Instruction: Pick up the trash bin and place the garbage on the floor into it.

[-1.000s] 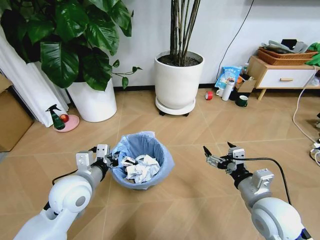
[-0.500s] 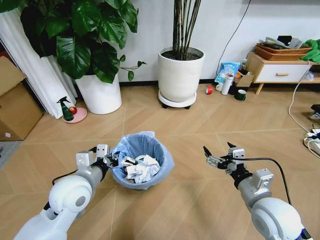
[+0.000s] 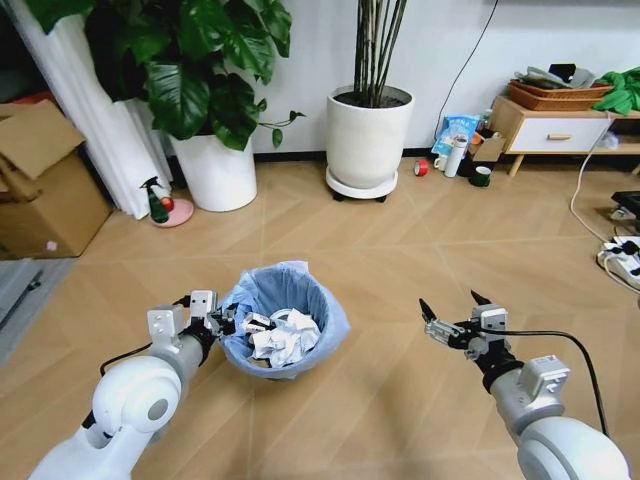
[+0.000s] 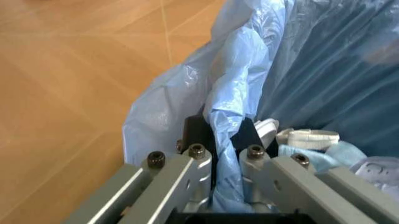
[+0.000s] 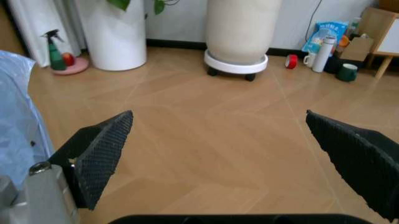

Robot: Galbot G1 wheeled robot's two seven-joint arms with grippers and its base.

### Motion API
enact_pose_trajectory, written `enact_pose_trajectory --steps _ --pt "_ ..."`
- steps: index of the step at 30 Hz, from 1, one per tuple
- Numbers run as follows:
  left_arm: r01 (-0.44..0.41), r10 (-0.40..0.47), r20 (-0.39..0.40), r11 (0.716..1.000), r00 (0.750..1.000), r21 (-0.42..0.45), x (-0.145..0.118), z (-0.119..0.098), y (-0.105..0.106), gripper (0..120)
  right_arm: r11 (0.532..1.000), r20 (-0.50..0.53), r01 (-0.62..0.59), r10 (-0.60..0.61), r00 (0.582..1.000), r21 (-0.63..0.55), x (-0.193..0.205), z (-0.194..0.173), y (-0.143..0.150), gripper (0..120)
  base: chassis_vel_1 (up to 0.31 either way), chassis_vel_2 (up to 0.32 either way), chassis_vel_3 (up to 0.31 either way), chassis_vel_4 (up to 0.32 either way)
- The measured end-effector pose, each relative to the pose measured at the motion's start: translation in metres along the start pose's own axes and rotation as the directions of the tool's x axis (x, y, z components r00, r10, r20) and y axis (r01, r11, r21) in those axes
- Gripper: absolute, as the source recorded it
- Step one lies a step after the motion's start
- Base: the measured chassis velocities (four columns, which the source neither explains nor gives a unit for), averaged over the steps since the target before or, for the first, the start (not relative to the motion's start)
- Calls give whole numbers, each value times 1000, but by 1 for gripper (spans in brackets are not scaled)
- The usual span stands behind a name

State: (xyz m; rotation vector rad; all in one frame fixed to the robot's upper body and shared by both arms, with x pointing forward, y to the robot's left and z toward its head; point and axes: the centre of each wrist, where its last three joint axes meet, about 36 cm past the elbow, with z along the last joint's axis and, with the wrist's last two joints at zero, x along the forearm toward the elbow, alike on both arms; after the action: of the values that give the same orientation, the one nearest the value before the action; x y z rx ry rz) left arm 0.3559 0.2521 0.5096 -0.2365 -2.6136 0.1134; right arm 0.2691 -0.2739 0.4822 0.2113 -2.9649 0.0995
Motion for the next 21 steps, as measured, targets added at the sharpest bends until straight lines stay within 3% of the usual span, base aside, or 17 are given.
enact_pose_trajectory --steps 9,13,21 --pt "-1 1 1 1000 1000 2 0 1 0 0 1000 -11 -2 2 1000 -11 2 3 1 100 402 -164 -394 173" --pt "-3 3 0 1000 1000 2 0 2 -1 0 1000 -13 -6 6 1000 -15 3 5 1 100 28 -76 -108 86" --pt "-3 3 -5 1000 1000 6 0 4 -2 0 1000 -22 8 -8 1000 -14 2 9 0 100 -78 24 85 -16"
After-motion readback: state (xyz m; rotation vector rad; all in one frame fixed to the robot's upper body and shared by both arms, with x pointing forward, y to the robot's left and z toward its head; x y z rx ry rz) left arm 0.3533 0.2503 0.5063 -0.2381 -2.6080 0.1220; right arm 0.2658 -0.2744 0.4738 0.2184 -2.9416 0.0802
